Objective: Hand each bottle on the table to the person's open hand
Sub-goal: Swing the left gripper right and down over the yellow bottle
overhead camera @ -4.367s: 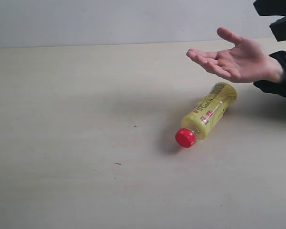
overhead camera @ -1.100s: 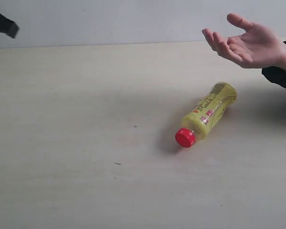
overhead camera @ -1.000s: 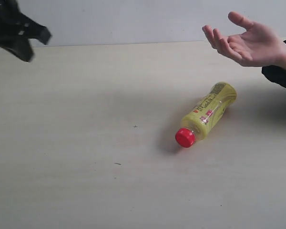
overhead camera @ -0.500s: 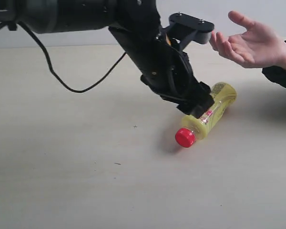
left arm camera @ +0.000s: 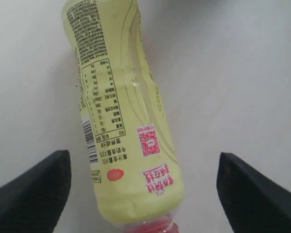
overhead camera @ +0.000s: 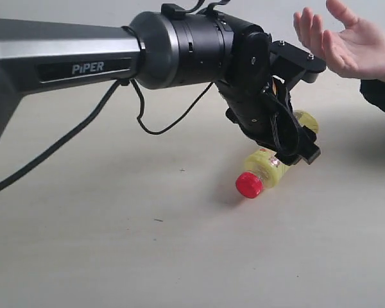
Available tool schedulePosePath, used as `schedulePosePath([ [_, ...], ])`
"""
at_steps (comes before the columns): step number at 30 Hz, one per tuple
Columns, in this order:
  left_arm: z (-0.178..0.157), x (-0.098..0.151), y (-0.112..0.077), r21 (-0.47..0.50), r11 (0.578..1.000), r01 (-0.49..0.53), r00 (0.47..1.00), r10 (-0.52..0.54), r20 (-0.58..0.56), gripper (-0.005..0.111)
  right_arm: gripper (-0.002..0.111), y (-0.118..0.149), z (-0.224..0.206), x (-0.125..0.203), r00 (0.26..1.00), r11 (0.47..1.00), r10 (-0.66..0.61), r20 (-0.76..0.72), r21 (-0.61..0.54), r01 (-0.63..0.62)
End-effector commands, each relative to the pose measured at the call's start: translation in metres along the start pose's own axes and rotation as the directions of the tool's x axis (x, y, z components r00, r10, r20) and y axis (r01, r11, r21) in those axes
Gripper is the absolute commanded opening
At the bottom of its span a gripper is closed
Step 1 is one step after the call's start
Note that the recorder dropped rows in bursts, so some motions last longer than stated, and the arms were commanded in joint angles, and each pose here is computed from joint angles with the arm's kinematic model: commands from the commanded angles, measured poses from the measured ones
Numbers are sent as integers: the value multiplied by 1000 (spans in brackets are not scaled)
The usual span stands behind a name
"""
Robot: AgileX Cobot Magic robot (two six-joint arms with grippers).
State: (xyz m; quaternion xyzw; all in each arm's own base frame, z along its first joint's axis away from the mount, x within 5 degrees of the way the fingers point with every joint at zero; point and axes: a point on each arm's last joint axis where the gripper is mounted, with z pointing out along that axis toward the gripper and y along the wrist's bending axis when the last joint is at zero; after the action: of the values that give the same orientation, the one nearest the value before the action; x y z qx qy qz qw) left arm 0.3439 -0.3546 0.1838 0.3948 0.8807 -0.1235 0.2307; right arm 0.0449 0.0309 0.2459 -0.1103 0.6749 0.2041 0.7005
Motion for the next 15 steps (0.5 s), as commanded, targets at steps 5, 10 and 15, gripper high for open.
schedulePosePath([
  [5, 12, -6, 0, -48, 999, -19, 999, 21, 45, 83, 0, -1, 0, 0, 1000, 1000, 2, 9, 11, -2],
  [10, 29, 2, 1, -57, 998, -19, 1000, 20, 12, 83, 0, -1, 0, 0, 1000, 1000, 2, 9, 11, -2],
  [15, 43, 8, 2, -52, 999, -14, 1000, 14, -11, 83, 0, -1, 0, 0, 1000, 1000, 2, 9, 11, -2],
])
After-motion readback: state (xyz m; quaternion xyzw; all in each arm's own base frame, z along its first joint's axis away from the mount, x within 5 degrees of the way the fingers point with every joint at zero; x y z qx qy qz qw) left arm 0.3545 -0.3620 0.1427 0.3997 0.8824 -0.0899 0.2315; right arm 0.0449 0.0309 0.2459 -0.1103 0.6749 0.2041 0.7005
